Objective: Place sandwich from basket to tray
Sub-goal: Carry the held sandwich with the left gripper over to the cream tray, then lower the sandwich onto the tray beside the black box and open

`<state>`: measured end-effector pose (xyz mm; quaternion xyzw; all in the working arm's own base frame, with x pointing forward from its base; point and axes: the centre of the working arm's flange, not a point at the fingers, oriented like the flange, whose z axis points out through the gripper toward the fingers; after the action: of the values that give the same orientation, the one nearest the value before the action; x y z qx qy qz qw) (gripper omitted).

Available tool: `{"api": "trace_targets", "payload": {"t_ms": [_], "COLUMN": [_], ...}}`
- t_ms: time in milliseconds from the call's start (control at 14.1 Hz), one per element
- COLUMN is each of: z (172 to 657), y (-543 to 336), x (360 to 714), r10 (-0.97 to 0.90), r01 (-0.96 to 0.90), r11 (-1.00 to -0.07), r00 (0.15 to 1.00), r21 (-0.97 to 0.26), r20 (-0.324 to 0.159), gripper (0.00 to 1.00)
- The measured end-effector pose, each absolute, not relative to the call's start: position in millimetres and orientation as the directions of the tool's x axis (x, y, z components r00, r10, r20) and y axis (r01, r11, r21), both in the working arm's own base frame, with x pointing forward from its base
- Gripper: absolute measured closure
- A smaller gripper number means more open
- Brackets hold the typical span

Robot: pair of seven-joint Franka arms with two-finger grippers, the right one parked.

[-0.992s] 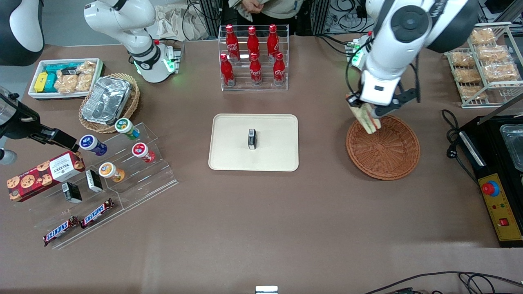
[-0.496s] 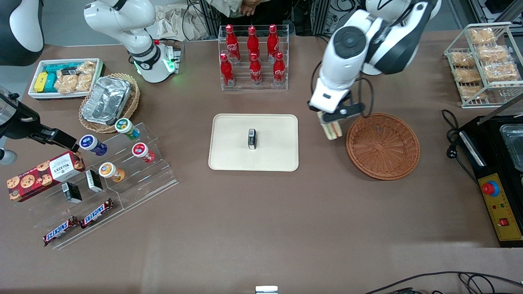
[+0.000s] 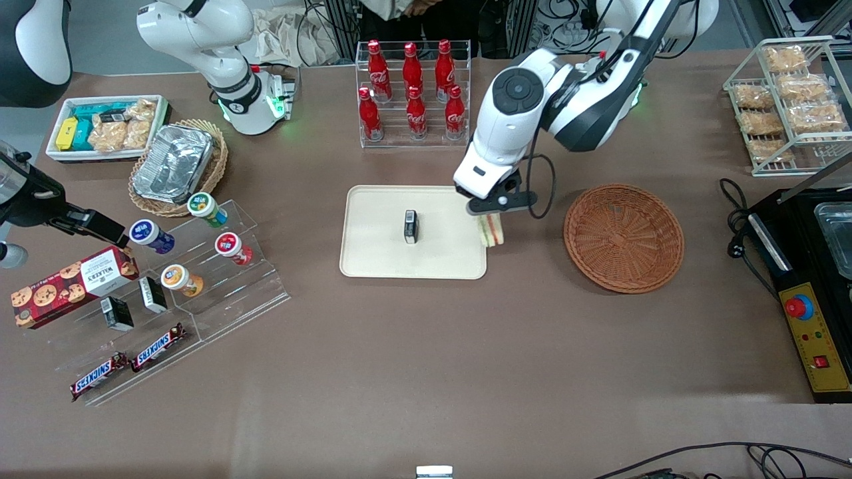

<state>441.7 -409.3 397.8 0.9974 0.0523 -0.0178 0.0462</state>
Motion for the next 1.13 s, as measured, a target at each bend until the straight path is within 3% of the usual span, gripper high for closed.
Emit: {"api": "trace_targets", "payload": {"t_ms": [354, 567, 992, 1134], "z": [330.7, 291.3, 263.6, 260.2], "y": [-454.6, -461.3, -450.2, -446.2], "x": [427.1, 421.5, 428.5, 429.1], "r10": [0.014, -0.024, -0.044, -0.055], "r01": [0.02, -0.017, -0.039, -0.051], "r11": [-0.987, -0.991, -0.996, -0.996], "r00": [0.999, 0.998, 0.998, 0.997], "r21": [0.16, 0.129, 0.076, 0.066], "r20": [-0.036, -0.052, -0.054, -0.053], "gripper": [0.85, 0.85, 0.85, 0.65]}}
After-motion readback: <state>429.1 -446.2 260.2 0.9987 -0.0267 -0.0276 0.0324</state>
